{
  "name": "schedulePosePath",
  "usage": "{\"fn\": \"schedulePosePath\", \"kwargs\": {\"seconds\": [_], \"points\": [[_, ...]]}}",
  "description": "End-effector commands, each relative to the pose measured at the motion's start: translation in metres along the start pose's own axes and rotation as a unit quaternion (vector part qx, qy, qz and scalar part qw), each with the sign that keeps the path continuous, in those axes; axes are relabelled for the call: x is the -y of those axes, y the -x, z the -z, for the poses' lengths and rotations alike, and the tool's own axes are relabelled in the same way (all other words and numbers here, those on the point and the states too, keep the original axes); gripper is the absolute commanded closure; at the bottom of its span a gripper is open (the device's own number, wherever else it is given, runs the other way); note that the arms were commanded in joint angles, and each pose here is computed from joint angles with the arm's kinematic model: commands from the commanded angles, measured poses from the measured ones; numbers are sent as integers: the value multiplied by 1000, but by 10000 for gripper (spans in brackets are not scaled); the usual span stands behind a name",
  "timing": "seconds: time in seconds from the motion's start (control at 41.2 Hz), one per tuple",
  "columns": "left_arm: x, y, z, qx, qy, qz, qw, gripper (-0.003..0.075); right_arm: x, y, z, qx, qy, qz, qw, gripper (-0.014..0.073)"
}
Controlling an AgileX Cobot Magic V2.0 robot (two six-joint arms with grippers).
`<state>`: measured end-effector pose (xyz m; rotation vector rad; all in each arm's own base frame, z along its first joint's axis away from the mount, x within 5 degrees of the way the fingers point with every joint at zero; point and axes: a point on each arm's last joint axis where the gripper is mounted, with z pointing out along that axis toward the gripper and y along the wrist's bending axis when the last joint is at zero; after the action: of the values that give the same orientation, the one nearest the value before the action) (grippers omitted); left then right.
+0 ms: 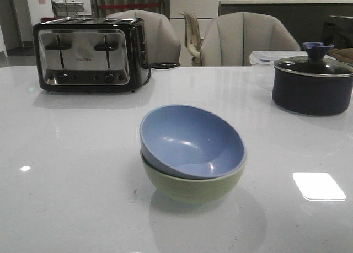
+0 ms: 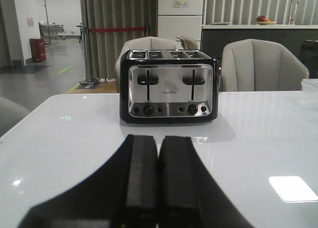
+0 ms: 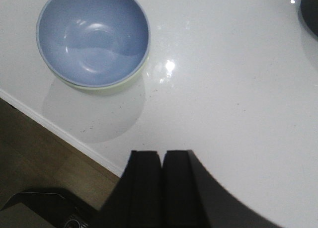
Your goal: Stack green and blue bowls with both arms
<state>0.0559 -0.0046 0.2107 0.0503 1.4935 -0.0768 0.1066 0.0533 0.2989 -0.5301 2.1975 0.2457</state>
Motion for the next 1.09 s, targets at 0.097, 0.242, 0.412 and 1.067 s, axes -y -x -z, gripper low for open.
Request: {"fn": "schedulePosePath", "kwargs": {"seconds": [0.097,0.242,0.412,1.067], "points": [[0,3,2,46,0,11,999,619,16,-3,25,132,-76,-28,988,561],[0,3,2,46,0,11,999,619,25,-40,27,228,-156,-53,960,561],[0,3,2,46,0,11,999,619,25,-81,18,316,-214,-58,923,561],[0,3,2,46,0,11,999,619,23,-116,-4,365,-219,-56,903,561]]}}
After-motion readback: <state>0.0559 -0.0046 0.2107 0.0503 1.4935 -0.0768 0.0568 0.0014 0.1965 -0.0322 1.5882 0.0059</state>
